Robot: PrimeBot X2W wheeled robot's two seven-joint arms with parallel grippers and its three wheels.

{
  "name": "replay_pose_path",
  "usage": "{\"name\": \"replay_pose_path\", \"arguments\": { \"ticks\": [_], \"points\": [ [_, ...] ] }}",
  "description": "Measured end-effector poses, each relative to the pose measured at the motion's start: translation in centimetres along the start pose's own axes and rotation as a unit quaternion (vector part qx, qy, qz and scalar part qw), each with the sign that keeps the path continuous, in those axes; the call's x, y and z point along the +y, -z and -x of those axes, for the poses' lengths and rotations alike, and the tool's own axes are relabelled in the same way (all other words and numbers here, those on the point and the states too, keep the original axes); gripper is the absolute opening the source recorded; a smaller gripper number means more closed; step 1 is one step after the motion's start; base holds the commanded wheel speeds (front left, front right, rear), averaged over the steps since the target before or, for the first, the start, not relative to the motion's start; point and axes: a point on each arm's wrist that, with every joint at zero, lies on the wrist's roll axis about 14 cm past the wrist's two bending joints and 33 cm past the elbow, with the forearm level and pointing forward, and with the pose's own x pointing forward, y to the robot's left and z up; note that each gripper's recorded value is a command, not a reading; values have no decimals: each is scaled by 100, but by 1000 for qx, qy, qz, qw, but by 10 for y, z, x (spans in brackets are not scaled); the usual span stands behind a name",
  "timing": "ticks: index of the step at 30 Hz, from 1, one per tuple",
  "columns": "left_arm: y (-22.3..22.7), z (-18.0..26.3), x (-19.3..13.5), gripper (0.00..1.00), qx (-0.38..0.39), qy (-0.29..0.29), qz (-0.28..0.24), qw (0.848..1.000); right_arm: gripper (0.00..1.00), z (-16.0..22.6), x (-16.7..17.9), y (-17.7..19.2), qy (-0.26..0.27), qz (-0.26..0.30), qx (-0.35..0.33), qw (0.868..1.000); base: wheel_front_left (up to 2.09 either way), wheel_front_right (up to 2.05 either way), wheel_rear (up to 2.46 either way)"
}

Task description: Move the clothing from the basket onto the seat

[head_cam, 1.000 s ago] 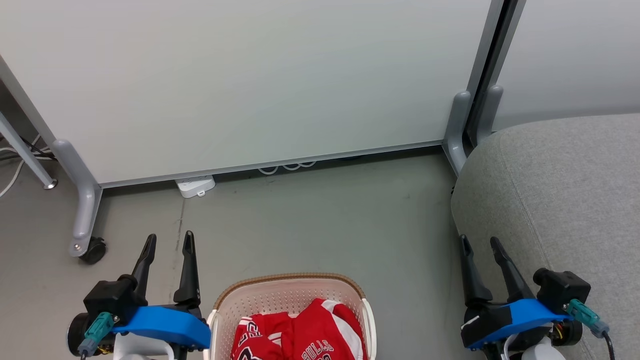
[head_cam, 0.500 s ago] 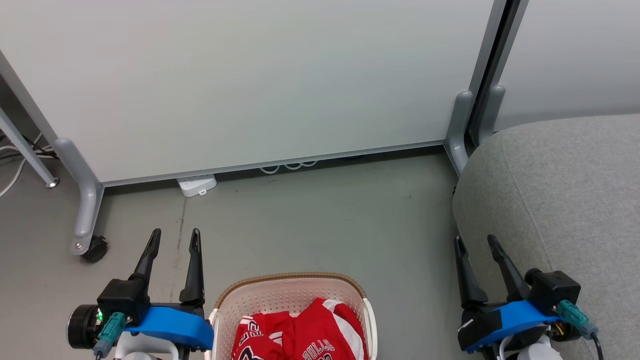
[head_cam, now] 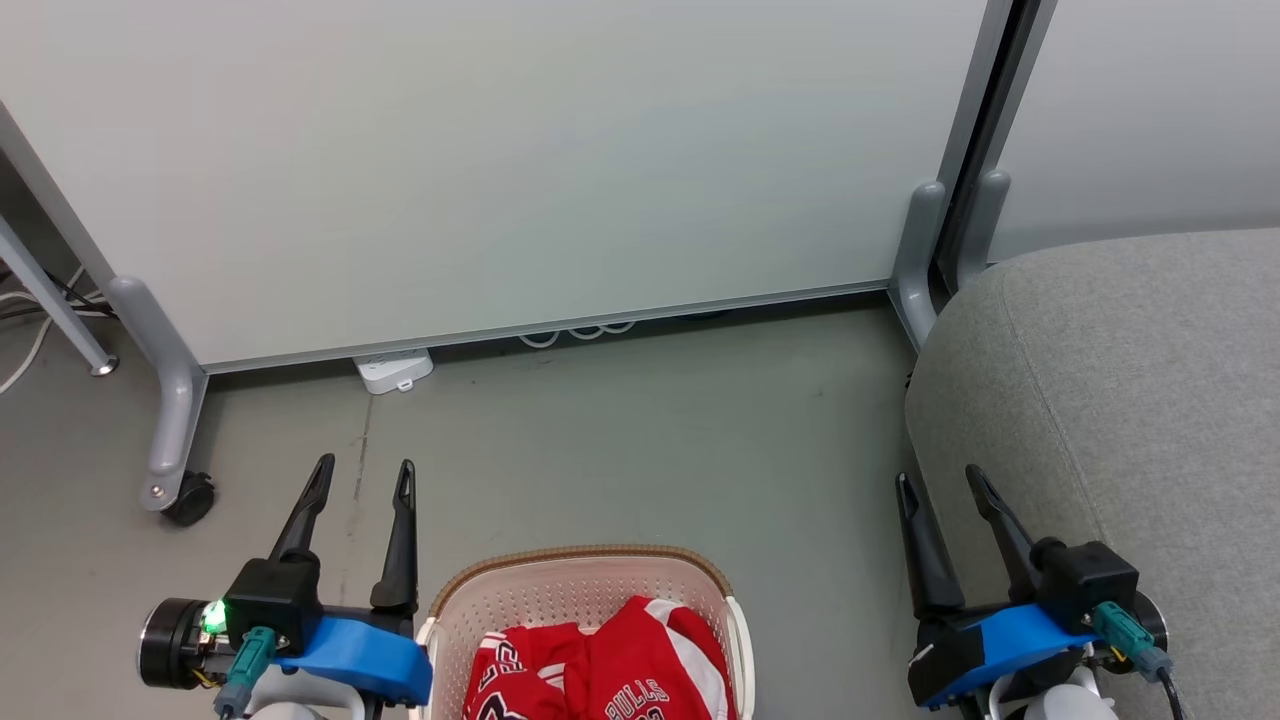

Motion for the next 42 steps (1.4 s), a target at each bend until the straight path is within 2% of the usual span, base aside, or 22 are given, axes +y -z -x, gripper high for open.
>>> {"name": "replay_pose_path", "arguments": {
  "ticks": [24,33,42],
  "points": [
    [9,0,-3,100,12,7,-6,1000,100,3,-5,7,7,3,10,1000,0,0,0],
    [17,-27,-33,100,24,84,-29,996,100,-4,-11,10,13,3,15,1000,0,0,0],
    [67,-63,-63,100,90,173,-71,978,100,-24,-23,20,22,5,25,999,0,0,0]
  ]
}}
